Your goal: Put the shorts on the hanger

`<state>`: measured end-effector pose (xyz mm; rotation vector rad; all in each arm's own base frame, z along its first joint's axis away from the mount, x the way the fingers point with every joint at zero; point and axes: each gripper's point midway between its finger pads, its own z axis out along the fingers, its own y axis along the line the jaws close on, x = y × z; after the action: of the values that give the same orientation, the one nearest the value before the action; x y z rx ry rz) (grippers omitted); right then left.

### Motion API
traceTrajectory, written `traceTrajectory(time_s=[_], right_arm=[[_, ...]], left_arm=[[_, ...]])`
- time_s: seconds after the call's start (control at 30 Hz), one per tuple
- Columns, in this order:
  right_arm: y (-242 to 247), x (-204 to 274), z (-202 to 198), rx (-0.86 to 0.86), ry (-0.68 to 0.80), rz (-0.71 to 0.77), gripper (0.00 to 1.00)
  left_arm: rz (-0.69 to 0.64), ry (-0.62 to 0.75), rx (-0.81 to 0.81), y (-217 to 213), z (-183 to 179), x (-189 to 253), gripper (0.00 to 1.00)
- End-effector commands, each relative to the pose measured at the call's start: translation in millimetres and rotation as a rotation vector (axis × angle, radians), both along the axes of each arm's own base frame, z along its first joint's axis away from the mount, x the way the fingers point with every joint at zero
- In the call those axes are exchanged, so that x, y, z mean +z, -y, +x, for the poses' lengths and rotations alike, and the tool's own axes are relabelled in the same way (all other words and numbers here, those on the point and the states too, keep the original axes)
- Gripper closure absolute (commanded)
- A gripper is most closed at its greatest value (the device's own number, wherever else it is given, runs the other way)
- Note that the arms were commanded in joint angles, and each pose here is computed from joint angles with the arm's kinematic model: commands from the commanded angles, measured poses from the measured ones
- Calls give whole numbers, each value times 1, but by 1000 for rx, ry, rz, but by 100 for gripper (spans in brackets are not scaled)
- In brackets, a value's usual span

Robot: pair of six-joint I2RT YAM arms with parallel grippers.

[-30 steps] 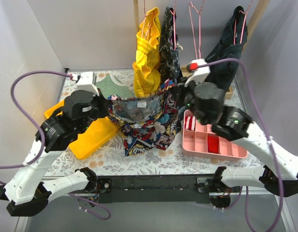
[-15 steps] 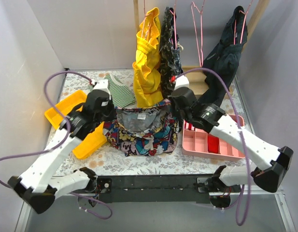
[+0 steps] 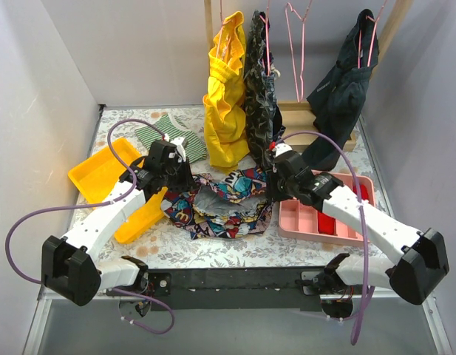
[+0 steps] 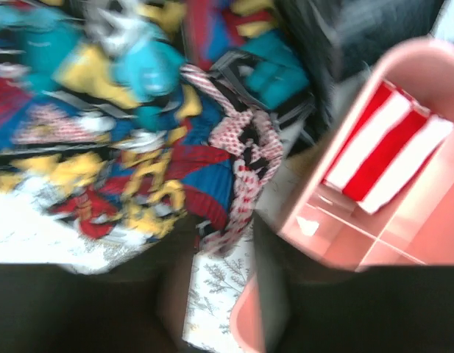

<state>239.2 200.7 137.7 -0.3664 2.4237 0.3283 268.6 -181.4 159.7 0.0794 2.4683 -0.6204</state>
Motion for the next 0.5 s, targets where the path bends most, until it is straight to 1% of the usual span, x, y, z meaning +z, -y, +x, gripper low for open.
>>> traceTrajectory(time_s=[0.0,0.03,0.07,0.13,0.17,0.2,0.23,0.27,0.3,0.33,0.37,0.4,0.43,0.47], right_arm=[[-31,112,7,154,215,216,48],[-30,131,4,170,255,239,45],[-29,163,8,163,321,266,41],[-20,197,11,142,413,280,39],[-9,212,19,78,470,257,38],[0,237,26,32,536,258,39],[5,249,35,-1,588,239,39],[19,261,47,-73,639,201,39],[25,283,53,-102,695,204,37],[34,290,69,-142,729,172,35],[39,300,76,-157,747,172,33],[41,313,89,-172,767,174,33],[60,322,102,-224,782,161,34],[61,329,109,-215,787,175,34]], left_arm=[[-56,40,-56,11,3,14,100],[-52,37,-57,11,3,12,100],[-53,37,-58,11,3,12,100],[-48,39,-63,11,3,12,100],[-46,40,-64,10,3,12,100],[-46,40,-64,10,3,12,100],[-49,41,-66,11,3,13,100],[-50,44,-66,11,4,14,100],[-51,47,-66,11,4,15,100],[-50,47,-65,11,5,15,100],[-49,50,-67,11,5,16,100],[-50,49,-66,11,5,16,100],[-46,56,-59,10,6,17,100],[-43,60,-57,10,7,17,100]])
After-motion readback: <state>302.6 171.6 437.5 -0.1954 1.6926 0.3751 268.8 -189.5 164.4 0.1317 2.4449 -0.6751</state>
